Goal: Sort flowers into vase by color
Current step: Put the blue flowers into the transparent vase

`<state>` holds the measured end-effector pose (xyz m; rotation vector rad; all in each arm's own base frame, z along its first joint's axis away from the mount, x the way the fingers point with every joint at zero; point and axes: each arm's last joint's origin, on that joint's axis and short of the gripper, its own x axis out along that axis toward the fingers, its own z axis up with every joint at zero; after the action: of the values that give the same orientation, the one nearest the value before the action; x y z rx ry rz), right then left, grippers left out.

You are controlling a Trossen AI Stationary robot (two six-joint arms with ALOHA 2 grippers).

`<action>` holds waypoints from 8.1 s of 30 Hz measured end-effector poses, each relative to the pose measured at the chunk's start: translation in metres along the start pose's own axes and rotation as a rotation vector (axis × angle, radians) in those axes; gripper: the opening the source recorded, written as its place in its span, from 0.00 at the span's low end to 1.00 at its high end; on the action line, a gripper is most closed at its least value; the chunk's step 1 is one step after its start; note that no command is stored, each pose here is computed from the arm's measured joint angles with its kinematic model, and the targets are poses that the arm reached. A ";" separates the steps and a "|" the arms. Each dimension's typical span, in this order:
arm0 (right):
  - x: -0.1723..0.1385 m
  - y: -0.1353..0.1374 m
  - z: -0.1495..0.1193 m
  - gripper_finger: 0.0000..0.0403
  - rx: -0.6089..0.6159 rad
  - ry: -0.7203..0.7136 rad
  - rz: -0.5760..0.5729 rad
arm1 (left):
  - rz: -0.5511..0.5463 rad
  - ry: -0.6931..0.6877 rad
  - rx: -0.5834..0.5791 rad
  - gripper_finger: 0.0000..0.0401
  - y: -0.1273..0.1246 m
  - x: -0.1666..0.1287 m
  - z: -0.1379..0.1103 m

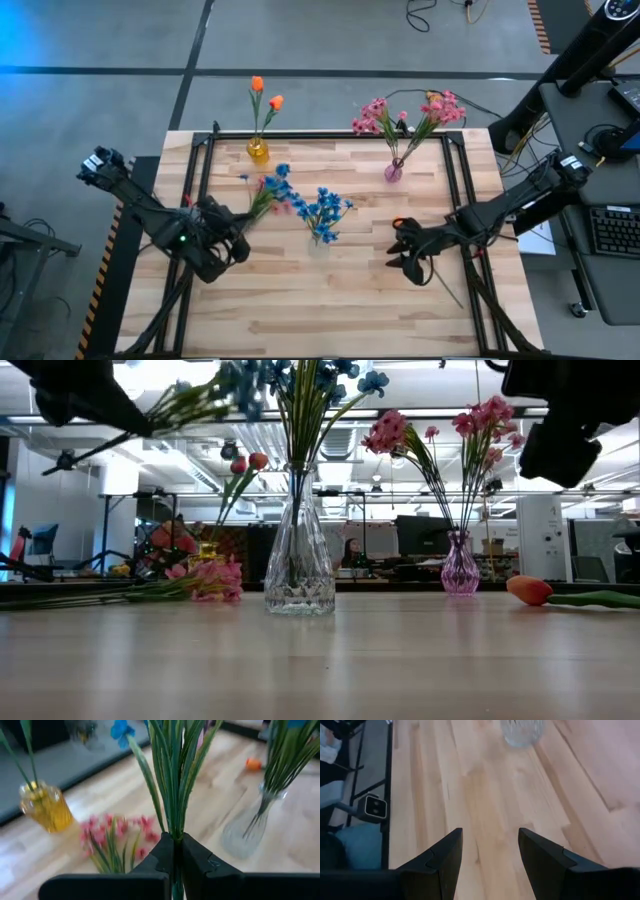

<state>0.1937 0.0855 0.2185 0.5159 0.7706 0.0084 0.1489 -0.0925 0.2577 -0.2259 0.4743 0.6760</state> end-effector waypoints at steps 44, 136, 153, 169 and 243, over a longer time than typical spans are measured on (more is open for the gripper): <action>0.034 0.067 0.023 0.46 -0.541 -0.575 0.127 | -0.658 -0.614 0.404 0.00 -0.122 -0.069 0.012; 0.075 0.181 0.103 0.10 -0.768 -0.797 0.109 | -0.715 -0.748 0.267 0.22 -0.173 0.029 -0.004; 0.025 0.169 0.108 0.07 -0.705 -0.689 0.101 | -0.663 -0.590 0.330 0.53 -0.165 0.014 -0.005; 0.044 0.094 0.080 0.07 -0.610 -0.946 0.028 | -0.551 -0.586 0.432 0.47 -0.112 -0.020 0.046; 0.085 0.029 0.072 0.07 -0.663 -1.168 -0.086 | -0.294 -0.206 0.583 0.47 -0.072 0.022 0.023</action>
<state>0.3089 0.0955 0.2185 -0.1869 -0.3722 -0.1070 0.2183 -0.1268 0.2706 0.3185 0.4108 0.2496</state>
